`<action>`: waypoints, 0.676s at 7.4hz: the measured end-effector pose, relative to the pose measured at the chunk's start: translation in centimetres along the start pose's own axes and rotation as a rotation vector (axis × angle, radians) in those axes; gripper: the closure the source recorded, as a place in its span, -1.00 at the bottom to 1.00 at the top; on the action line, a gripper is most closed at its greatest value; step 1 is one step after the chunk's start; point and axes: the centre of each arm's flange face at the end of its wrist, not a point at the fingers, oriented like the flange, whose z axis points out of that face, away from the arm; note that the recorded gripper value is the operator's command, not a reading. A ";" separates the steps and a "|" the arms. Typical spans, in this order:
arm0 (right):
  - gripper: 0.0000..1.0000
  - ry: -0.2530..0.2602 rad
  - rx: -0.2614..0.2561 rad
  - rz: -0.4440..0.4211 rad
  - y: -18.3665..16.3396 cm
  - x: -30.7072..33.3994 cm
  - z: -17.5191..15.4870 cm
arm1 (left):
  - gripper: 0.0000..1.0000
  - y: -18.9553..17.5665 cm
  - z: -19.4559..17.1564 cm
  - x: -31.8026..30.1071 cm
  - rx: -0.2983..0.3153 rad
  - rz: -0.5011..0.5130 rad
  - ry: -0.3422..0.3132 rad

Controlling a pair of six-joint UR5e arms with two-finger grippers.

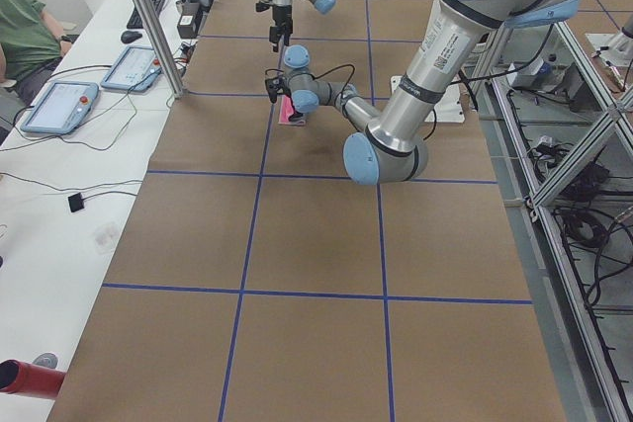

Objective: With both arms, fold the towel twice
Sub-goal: 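Raise the right gripper away while the left gripper presses the fold, then lifts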

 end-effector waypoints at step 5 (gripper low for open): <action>-0.98 0.002 0.005 0.007 -0.7 0.6 -0.4 | -1.00 -0.2 1.1 2.7 0.000 0.001 0.001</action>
